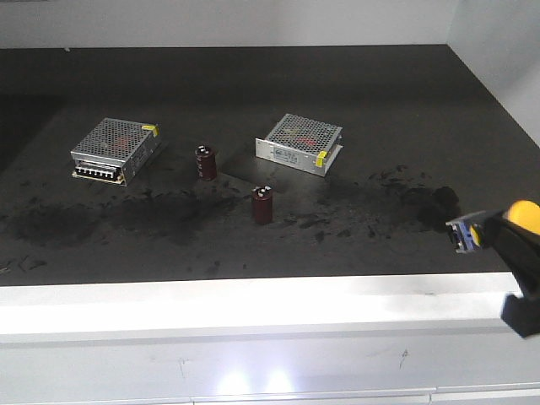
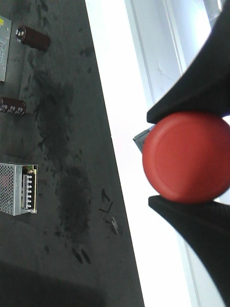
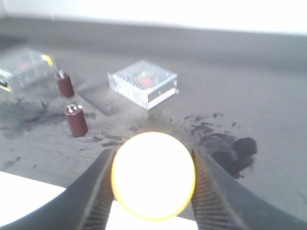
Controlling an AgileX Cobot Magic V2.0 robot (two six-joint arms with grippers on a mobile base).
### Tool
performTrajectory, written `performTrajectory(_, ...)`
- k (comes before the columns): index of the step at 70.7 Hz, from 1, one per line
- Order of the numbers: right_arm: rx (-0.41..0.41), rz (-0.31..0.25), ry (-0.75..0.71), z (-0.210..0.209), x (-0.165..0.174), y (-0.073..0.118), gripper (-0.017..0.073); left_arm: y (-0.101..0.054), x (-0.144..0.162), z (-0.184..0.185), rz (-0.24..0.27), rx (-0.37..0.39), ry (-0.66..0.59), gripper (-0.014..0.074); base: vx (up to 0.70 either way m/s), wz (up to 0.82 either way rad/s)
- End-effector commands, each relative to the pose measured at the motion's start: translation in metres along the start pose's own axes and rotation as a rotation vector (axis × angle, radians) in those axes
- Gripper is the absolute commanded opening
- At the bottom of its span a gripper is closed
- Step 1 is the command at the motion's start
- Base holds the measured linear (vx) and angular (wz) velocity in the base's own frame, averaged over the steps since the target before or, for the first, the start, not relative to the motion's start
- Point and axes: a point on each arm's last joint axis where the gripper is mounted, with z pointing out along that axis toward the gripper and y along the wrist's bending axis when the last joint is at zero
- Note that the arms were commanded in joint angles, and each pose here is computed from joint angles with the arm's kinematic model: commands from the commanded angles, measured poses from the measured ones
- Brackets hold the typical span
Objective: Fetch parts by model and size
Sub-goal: 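Drive the base to the bench with the red tray, holding both switches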
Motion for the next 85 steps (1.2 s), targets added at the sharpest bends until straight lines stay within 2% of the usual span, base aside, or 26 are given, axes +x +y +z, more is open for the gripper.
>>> performTrajectory(1, 0.004, -0.026, -0.131, -0.012, -0.009, 0.000, -0.0006, -0.001, -0.011, -0.004, 0.001, 0.010, -0.079, 0.0003, 0.00, 0.00)
performTrajectory(16, 0.006, -0.052, -0.155, -0.030, -0.001, 0.000, -0.0006, -0.001, -0.011, -0.004, 0.001, 0.010, -0.079, 0.0003, 0.00, 0.00)
performTrajectory(56, 0.006, -0.052, -0.164, -0.033, -0.001, 0.000, -0.0006, -0.001, -0.011, -0.004, 0.001, 0.010, -0.079, 0.0003, 0.00, 0.02)
performTrajectory(85, 0.006, -0.052, -0.164, -0.033, -0.001, 0.000, -0.0006, -0.001, -0.011, -0.004, 0.001, 0.010, -0.079, 0.0003, -0.11, 0.43)
